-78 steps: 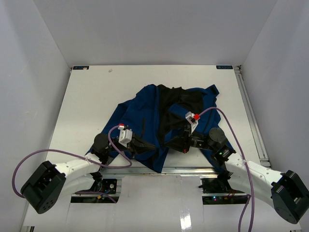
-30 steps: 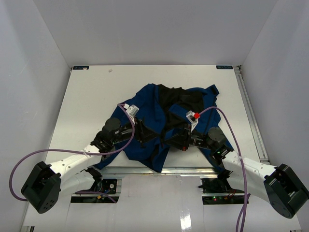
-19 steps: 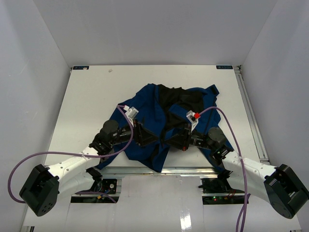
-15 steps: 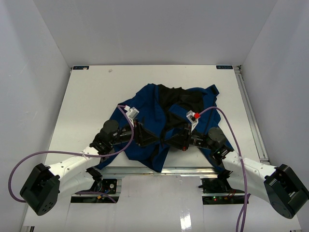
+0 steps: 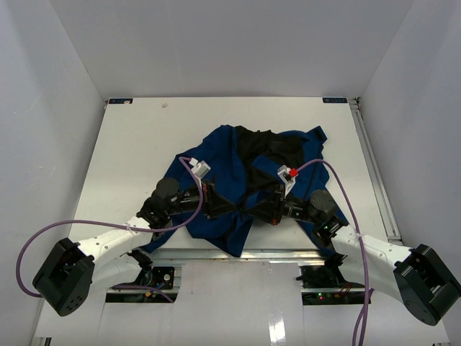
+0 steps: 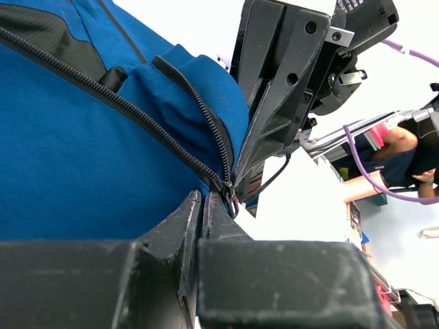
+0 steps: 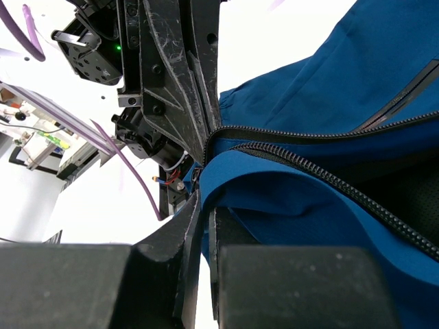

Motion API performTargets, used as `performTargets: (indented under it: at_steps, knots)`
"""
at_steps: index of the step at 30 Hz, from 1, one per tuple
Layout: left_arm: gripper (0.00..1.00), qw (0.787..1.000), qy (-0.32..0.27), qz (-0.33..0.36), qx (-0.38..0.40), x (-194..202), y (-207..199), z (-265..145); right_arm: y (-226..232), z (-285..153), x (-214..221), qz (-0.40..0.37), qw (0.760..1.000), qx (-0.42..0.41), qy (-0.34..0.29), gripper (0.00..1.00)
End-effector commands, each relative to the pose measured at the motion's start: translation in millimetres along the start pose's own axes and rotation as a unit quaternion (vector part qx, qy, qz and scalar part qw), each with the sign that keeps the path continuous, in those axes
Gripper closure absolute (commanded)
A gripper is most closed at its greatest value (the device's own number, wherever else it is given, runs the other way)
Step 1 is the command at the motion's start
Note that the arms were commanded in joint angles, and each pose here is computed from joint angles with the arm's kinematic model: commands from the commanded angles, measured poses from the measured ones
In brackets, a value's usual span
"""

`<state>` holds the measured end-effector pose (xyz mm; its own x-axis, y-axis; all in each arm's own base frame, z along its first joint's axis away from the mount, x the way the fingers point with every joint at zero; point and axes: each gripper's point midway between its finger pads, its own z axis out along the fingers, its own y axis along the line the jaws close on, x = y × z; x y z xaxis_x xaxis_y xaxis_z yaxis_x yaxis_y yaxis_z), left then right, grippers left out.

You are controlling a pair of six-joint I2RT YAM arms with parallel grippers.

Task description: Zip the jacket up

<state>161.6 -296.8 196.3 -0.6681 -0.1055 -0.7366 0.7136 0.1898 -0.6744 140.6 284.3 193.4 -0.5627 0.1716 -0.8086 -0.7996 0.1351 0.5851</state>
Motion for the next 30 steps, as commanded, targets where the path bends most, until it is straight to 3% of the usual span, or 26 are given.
performTargets:
  at_steps: [1, 18, 30]
  knots:
    - [1.0, 1.0, 0.007, 0.014, 0.009, 3.4, -3.6, -3.1, 5.1, 3.9, -15.9, -0.024, 0.999, -0.008, -0.027, 0.92]
    - [1.0, 0.998, 0.049, 0.025, 0.007, 12.3, 2.1, 0.6, -10.6, 21.8, -28.4, -0.056, 0.998, 0.026, 0.022, 0.92]
    - [1.0, 0.998, 0.063, 0.022, -0.016, 18.6, 14.1, 2.8, -11.4, 24.9, -45.4, -0.068, 0.997, 0.032, 0.009, 0.92]
